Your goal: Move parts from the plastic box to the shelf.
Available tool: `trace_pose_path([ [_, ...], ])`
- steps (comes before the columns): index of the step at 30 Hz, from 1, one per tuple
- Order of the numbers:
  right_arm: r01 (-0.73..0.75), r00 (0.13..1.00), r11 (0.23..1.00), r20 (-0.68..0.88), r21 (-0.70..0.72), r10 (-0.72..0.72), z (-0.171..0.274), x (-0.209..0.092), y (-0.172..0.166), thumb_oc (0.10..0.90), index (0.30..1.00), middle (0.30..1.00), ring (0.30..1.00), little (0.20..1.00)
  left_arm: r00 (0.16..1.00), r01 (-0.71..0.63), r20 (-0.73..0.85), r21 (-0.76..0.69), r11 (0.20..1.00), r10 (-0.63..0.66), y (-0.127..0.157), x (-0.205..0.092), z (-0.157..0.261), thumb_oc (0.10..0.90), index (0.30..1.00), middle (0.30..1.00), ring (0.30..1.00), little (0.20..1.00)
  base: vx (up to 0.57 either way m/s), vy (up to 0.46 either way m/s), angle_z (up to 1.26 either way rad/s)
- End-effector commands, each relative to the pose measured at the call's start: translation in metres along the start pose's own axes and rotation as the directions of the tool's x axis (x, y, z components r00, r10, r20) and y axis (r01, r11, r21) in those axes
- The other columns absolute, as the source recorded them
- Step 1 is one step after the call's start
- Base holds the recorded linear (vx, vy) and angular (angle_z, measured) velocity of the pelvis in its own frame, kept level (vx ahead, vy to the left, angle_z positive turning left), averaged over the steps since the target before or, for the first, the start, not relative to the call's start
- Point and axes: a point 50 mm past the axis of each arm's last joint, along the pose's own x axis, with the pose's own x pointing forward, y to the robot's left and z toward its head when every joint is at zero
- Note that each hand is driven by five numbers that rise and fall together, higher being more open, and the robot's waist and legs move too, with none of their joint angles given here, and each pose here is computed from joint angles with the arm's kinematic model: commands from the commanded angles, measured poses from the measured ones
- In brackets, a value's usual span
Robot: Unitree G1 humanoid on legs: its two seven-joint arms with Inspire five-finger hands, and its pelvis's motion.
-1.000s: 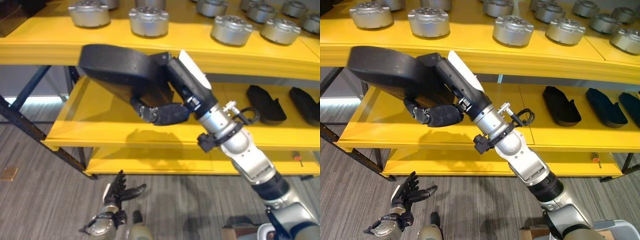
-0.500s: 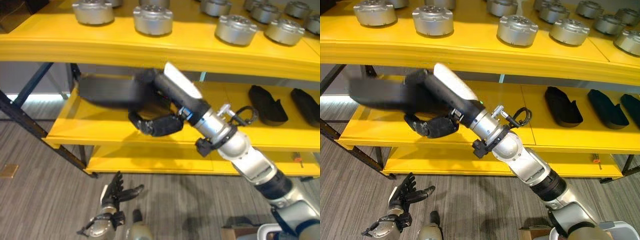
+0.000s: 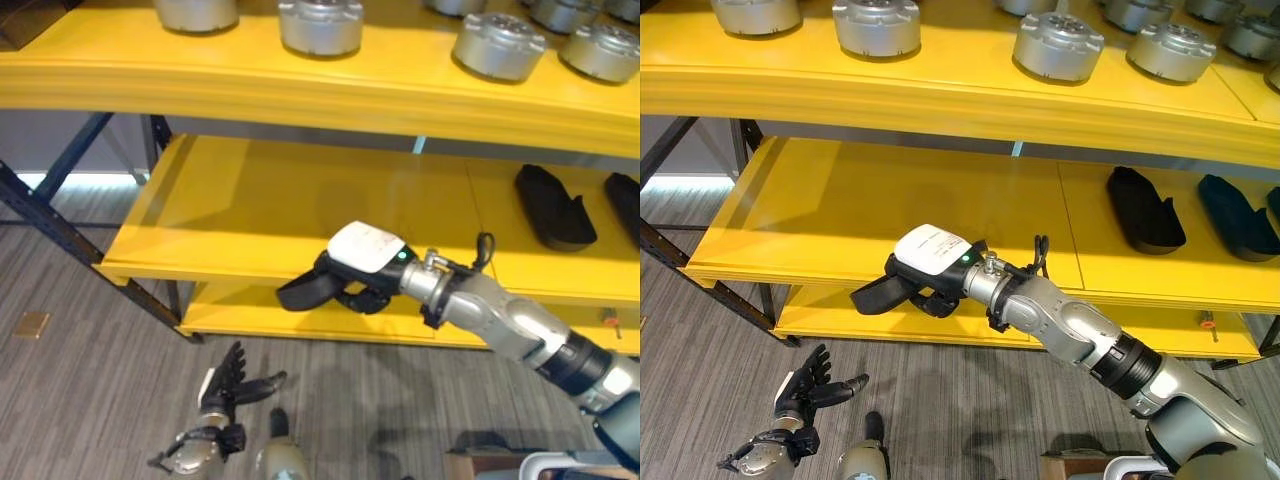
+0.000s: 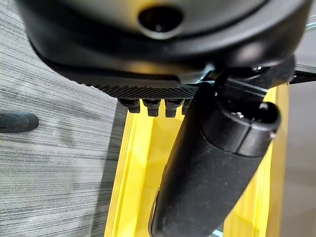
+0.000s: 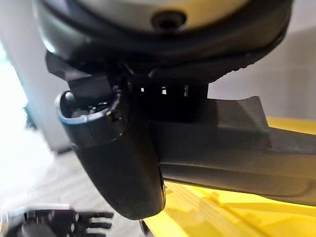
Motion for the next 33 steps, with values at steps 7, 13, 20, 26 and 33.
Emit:
trace_pose_path([
  [7,0.220,0.975,0.871,0.132,-0.440,-0.179,0.005,0.016,-0.089,0.400,0.300,0.300,0.300,0.300,0.964,0.068,0.248,0.118,0.991,-0.095,-0.006,0.013,0.059,0.900,1.000,1.000,1.000,1.000,0.00,0.001,0.06],
  [13,0.189,0.982,0.721,0.110,-0.666,-0.156,-0.006,0.014,-0.112,0.400,0.300,0.300,0.300,0.300,0.955,0.067,0.275,0.156,0.985,-0.108,-0.004,0.014,0.069,0.900,1.000,1.000,1.000,1.000,0.00,0.001,0.12],
  [20,0.240,0.964,0.591,0.115,-0.770,-0.241,-0.011,-0.002,-0.144,0.400,0.300,0.300,0.300,0.300,0.956,0.049,0.278,0.163,0.985,-0.093,0.001,0.014,0.070,0.900,1.000,1.000,1.000,1.000,0.01,0.000,0.01],
  [26,0.228,0.949,0.524,0.067,-0.821,-0.307,-0.028,-0.009,-0.153,0.400,0.300,0.300,0.300,0.300,0.954,0.051,0.284,0.171,0.984,-0.098,0.001,0.013,0.072,0.900,1.000,1.000,1.000,1.000,0.00,0.000,0.00],
  [33,0.209,0.869,0.454,-0.049,-0.866,-0.492,-0.072,-0.033,-0.164,0.400,0.300,0.300,0.300,0.300,0.943,0.063,0.310,0.187,0.980,-0.120,-0.002,0.013,0.078,0.900,1.000,1.000,1.000,1.000,-0.03,-0.002,0.05],
])
